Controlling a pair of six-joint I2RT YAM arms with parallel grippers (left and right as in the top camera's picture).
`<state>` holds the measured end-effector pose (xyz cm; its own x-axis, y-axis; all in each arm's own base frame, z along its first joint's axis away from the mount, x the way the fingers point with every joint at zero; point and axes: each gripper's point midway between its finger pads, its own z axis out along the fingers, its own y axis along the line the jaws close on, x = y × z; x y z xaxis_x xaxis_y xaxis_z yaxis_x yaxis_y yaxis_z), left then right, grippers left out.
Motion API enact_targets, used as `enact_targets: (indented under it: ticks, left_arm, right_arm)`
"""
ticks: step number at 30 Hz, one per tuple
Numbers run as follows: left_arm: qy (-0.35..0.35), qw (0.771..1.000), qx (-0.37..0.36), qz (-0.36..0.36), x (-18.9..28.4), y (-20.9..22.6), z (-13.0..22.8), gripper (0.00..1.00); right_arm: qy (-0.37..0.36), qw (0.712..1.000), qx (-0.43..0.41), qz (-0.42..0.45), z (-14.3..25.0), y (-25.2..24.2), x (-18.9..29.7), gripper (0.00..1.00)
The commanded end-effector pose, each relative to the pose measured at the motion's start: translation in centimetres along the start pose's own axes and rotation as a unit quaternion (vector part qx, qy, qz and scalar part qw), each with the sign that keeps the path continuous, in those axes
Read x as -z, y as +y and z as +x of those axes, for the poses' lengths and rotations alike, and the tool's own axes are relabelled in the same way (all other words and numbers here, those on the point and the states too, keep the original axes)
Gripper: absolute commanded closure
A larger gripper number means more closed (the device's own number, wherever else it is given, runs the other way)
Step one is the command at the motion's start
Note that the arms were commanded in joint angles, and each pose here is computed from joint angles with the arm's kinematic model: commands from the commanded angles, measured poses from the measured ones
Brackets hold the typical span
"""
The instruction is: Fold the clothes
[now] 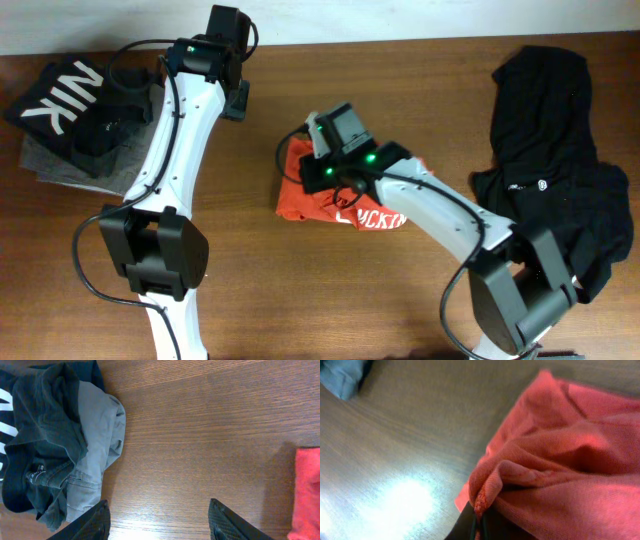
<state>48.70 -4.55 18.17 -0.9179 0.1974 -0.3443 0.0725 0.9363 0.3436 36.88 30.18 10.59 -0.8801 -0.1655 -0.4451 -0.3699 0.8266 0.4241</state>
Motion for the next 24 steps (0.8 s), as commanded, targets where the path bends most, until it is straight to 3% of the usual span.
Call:
enact_targets:
  ticks: [1,7,11,17,24]
  left_arm:
    - [-0.013,1.000,0.005,-0.002,0.7,0.6,-0.5,0.37]
    - [-0.018,1.000,0.007,-0.002,0.7,0.6,-0.8,0.37]
    - [-0.020,1.000,0.008,-0.002,0.7,0.6,-0.9,0.37]
    - [-0.026,1.000,0.010,-0.002,0.7,0.6,-1.2,0.37]
    - [-0.030,0.999,0.012,-0.002,0.8,0.6,-1.4,0.37]
  right_arm:
    - [0.007,1.000,-0.006,0.006,0.1,0.1,0.1,0.82]
    - [0.013,0.999,-0.006,0.041,-1.3,-0.7,6.3,0.47]
    - [0.028,0.990,-0.053,0.124,-1.2,-4.7,11.6,0.36]
    - [0.073,0.963,-0.182,0.185,1.9,-12.8,14.3,0.32]
    - [0.081,0.957,-0.240,0.143,4.4,-16.7,9.9,0.32]
